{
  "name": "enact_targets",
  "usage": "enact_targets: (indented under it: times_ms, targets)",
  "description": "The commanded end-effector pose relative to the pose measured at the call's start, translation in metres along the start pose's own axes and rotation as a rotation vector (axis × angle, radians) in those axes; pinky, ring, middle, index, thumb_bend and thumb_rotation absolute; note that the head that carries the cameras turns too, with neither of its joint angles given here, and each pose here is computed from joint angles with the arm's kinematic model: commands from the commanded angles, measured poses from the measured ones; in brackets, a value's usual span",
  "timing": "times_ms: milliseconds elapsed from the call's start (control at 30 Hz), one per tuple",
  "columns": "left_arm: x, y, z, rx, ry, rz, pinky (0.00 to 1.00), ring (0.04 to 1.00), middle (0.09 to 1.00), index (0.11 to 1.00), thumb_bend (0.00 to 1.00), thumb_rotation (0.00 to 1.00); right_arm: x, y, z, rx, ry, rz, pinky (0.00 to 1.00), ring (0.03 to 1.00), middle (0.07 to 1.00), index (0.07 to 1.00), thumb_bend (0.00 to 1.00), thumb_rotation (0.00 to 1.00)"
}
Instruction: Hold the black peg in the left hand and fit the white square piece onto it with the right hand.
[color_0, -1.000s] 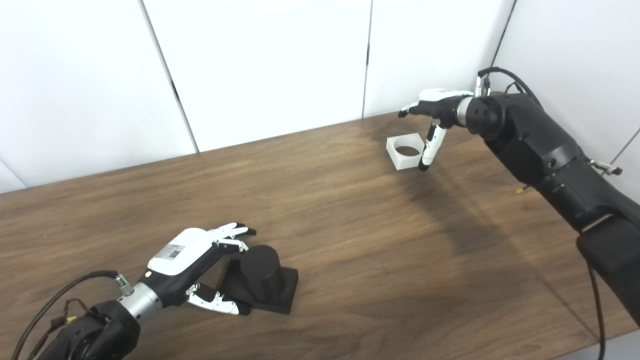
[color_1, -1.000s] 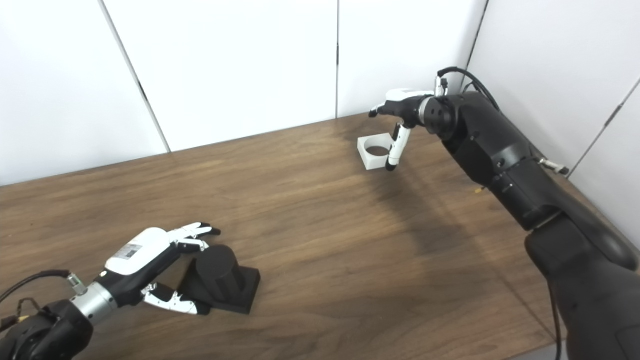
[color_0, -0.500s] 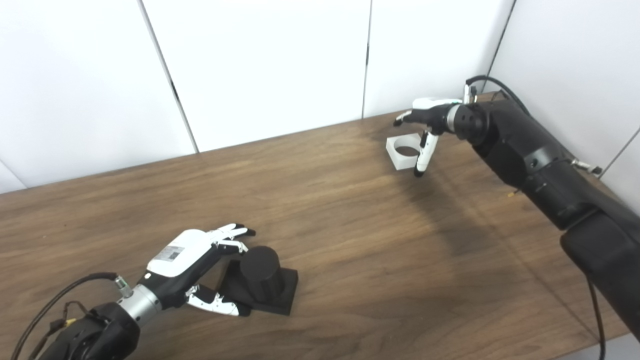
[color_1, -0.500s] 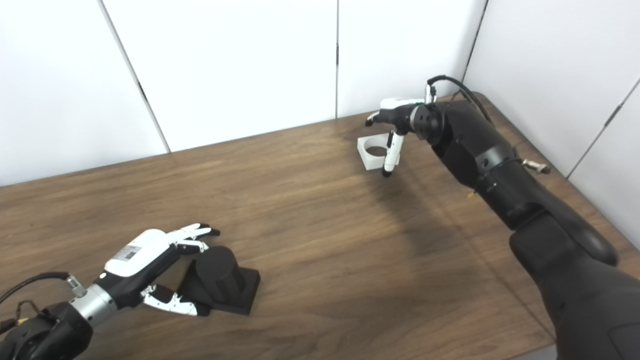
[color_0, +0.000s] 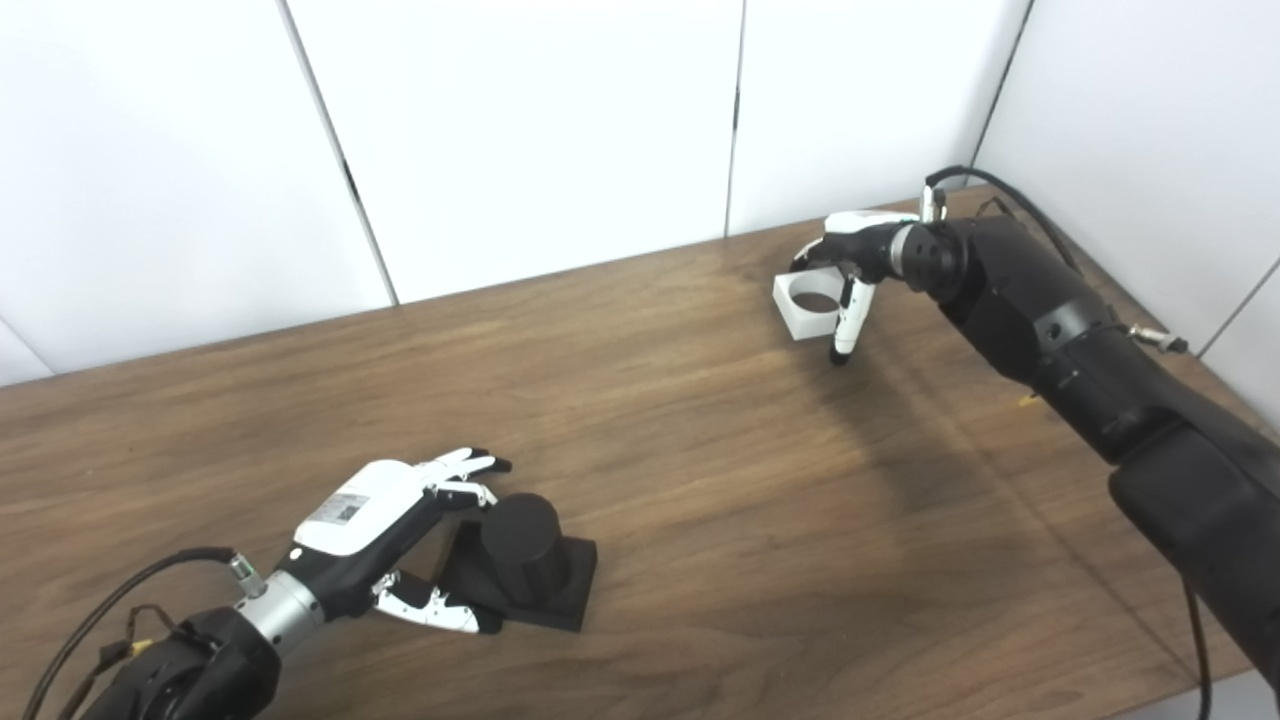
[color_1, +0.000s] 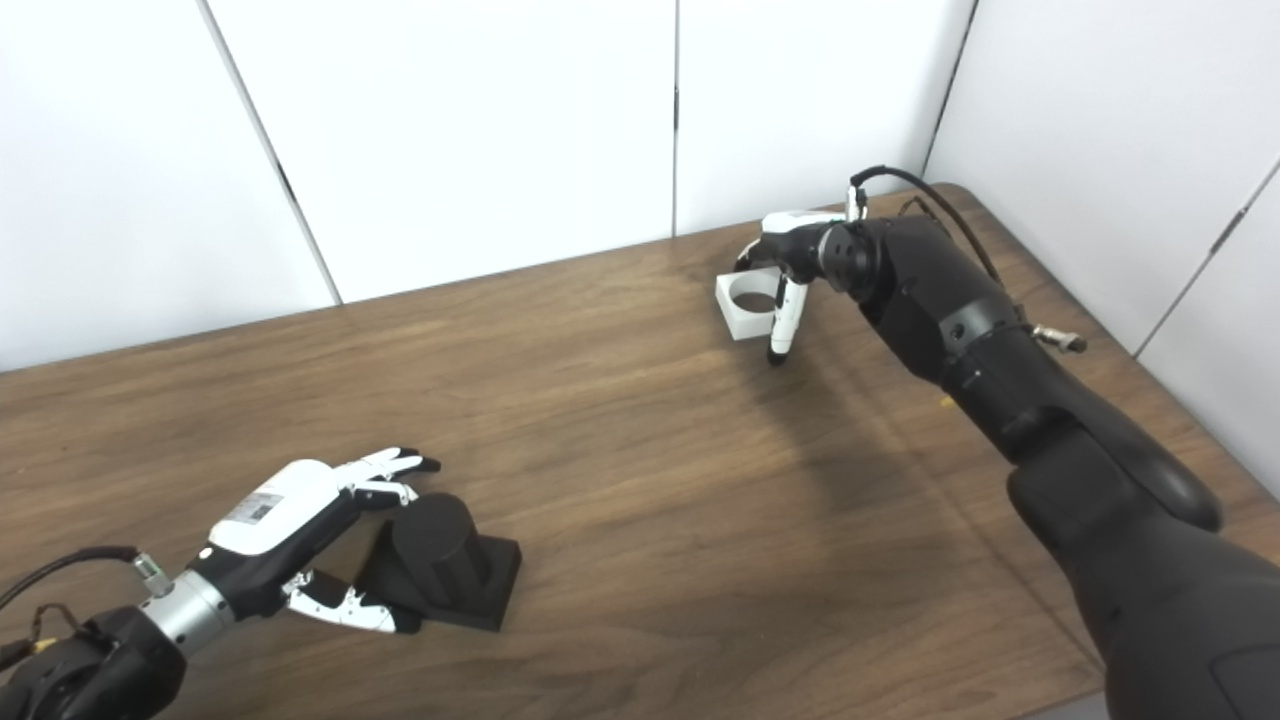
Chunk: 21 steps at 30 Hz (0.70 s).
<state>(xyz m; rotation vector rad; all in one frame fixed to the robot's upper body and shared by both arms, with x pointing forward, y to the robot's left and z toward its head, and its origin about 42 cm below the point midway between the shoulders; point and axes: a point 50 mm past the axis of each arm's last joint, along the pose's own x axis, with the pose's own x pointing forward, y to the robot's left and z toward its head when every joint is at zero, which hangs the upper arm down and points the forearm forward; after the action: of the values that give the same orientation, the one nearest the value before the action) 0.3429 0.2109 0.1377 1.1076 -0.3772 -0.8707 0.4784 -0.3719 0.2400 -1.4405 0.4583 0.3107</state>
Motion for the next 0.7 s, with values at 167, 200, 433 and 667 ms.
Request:
enact_targets:
  times_ms: [167, 200, 433, 667]
  targets:
    - [-0.018, -0.032, -0.006, 0.003, 0.046, -0.167, 0.86, 0.946, 0.916, 0.49, 0.52, 0.06, -0.006, -0.021, -0.002, -0.045, -0.002, -0.058, 0.84, 0.946, 0.958, 0.803, 0.8, 0.12]
    - [-0.018, -0.032, -0.006, 0.002, 0.046, -0.166, 0.86, 0.945, 0.915, 0.49, 0.52, 0.06, -0.006, -0.021, -0.003, -0.051, 0.005, -0.057, 0.83, 0.942, 0.952, 0.799, 0.79, 0.13]
    - [-0.017, -0.031, -0.005, -0.003, 0.048, -0.166, 0.86, 0.952, 0.917, 0.49, 0.52, 0.06, -0.005, -0.014, -0.014, -0.037, 0.023, -0.061, 0.85, 0.924, 0.923, 0.756, 0.78, 0.12]
    - [-0.017, -0.03, -0.005, -0.006, 0.044, -0.156, 0.86, 0.955, 0.915, 0.49, 0.52, 0.06, -0.007, -0.01, -0.016, 0.01, 0.015, -0.049, 0.91, 0.911, 0.875, 0.625, 0.76, 0.09]
